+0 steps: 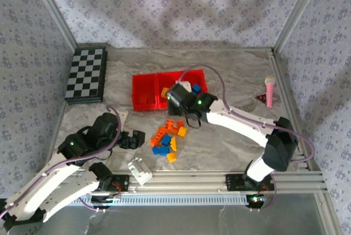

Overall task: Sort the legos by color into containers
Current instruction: Pick up the legos from the center of the table, then place the legos at the center of the table, then pick up the lego from the center of the table, then place the lego in the container.

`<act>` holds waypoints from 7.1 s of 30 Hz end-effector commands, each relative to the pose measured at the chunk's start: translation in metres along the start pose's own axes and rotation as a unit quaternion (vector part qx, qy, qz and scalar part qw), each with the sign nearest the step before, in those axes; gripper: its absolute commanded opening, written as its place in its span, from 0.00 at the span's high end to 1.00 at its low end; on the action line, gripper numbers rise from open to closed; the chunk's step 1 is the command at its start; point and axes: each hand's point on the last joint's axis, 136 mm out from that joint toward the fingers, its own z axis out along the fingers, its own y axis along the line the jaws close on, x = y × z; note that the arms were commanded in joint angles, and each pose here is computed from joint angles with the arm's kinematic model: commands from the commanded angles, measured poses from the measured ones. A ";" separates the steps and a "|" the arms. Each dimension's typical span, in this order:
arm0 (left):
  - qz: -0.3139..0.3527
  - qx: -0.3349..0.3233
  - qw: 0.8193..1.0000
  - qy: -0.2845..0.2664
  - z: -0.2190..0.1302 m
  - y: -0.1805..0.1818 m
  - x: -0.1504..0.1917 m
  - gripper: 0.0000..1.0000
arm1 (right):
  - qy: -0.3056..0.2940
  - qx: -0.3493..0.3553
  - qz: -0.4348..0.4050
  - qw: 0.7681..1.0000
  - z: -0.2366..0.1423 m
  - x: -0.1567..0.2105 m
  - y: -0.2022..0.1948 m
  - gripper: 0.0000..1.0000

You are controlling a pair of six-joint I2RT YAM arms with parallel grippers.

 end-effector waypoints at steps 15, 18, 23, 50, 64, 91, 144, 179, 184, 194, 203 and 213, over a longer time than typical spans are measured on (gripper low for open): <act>0.028 0.079 0.996 0.001 0.012 -0.031 -0.004 0.00 | -0.018 0.126 0.216 0.968 0.025 0.099 -0.029 0.30; 0.028 0.081 0.996 -0.002 0.011 -0.032 -0.005 0.00 | -0.009 0.136 0.219 0.966 0.032 0.105 -0.035 0.29; 0.029 0.077 0.997 -0.006 0.012 -0.030 -0.006 0.00 | 0.015 0.121 0.230 0.966 0.052 0.111 -0.039 0.28; 0.027 0.068 0.997 0.004 0.016 -0.028 -0.004 0.00 | 0.058 0.149 0.170 0.972 0.088 0.118 -0.035 0.38; 0.028 0.065 0.997 0.011 0.019 -0.028 -0.003 0.00 | 0.058 0.174 0.158 0.970 0.083 0.123 -0.062 0.61; 0.027 0.058 0.998 0.014 0.021 -0.026 -0.002 0.00 | 0.026 0.020 0.082 0.996 0.059 0.073 -0.031 0.66; 0.026 0.060 0.998 0.011 0.020 -0.026 -0.003 0.00 | 0.144 0.077 0.029 0.986 0.079 0.115 -0.048 0.52; 0.025 0.056 0.998 -0.001 0.016 -0.024 -0.005 0.00 | 0.051 0.046 -0.024 0.997 0.019 0.009 -0.028 0.70; 0.026 0.050 0.998 -0.002 0.016 -0.022 -0.006 0.00 | 0.006 0.014 -0.043 0.999 0.019 -0.042 -0.008 0.71; 0.026 0.048 0.998 -0.006 0.016 -0.021 -0.007 0.00 | 0.012 -0.037 -0.046 0.998 0.084 -0.106 0.027 0.73; 0.028 0.051 0.998 -0.008 0.015 -0.022 -0.008 0.00 | 0.053 -0.023 -0.045 0.997 0.157 -0.119 0.023 0.73; 0.028 0.053 0.998 -0.014 0.013 -0.022 -0.009 0.00 | 0.054 -0.013 -0.008 0.998 0.203 -0.117 0.015 0.69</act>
